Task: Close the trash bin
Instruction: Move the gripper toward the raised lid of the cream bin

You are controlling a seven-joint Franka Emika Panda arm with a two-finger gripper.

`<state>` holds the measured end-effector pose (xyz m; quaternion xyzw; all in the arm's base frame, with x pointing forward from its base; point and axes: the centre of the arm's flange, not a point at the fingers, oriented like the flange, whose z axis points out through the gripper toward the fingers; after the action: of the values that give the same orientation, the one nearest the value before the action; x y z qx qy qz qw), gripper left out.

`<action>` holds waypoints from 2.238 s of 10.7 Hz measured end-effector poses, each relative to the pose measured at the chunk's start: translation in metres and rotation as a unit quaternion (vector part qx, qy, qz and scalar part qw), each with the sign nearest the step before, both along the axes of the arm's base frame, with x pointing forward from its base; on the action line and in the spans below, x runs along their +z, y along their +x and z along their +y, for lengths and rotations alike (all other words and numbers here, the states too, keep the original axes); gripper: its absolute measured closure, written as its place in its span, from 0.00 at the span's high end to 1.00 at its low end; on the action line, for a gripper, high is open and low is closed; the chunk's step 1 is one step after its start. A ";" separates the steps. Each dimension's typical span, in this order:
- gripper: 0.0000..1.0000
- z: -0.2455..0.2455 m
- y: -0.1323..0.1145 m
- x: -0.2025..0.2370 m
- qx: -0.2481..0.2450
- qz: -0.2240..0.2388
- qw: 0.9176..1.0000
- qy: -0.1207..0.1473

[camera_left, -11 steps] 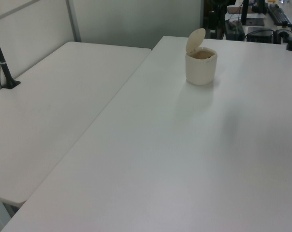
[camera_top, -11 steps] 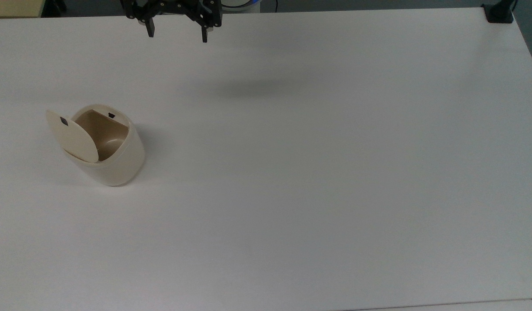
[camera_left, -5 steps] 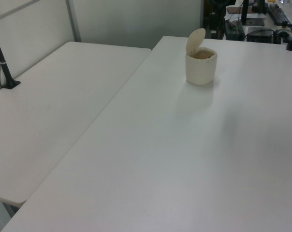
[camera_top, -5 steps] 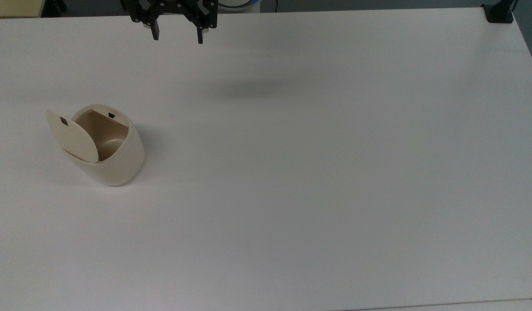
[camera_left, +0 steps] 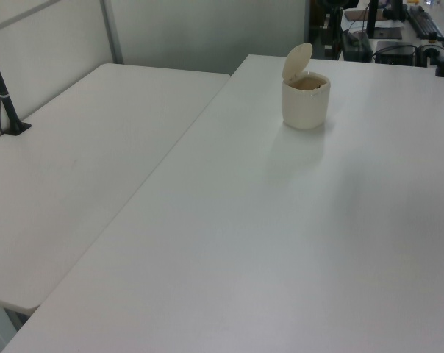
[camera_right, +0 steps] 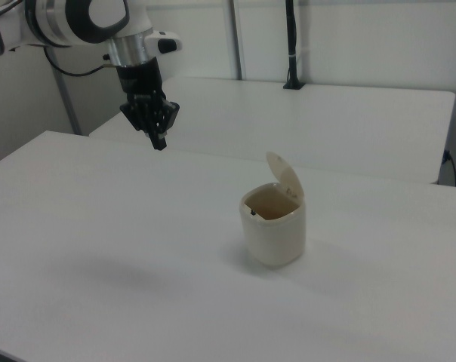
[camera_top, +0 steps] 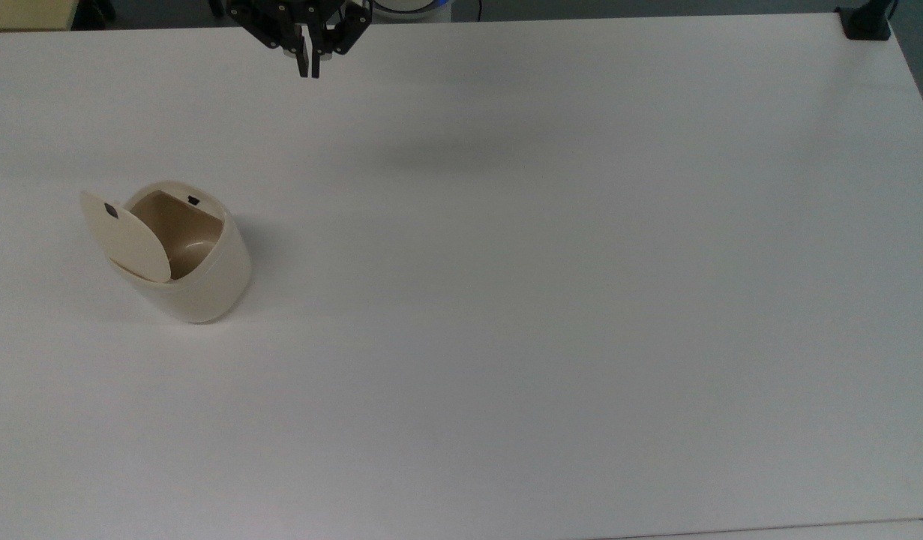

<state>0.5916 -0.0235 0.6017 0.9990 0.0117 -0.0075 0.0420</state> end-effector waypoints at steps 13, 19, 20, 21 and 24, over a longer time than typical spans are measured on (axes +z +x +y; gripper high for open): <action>0.11 -0.018 0.002 -0.010 -0.014 0.009 1.000 0.000; 0.11 -0.043 0.010 -0.031 -0.033 0.009 0.999 -0.001; 0.11 -0.047 0.012 -0.035 -0.035 0.010 0.999 -0.001; 0.11 -0.051 0.013 -0.037 -0.038 0.009 0.999 -0.001; 0.11 -0.056 0.015 -0.044 -0.042 0.004 0.999 -0.001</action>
<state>0.6069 -0.0797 0.5575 0.9985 -0.0298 -0.0133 0.0430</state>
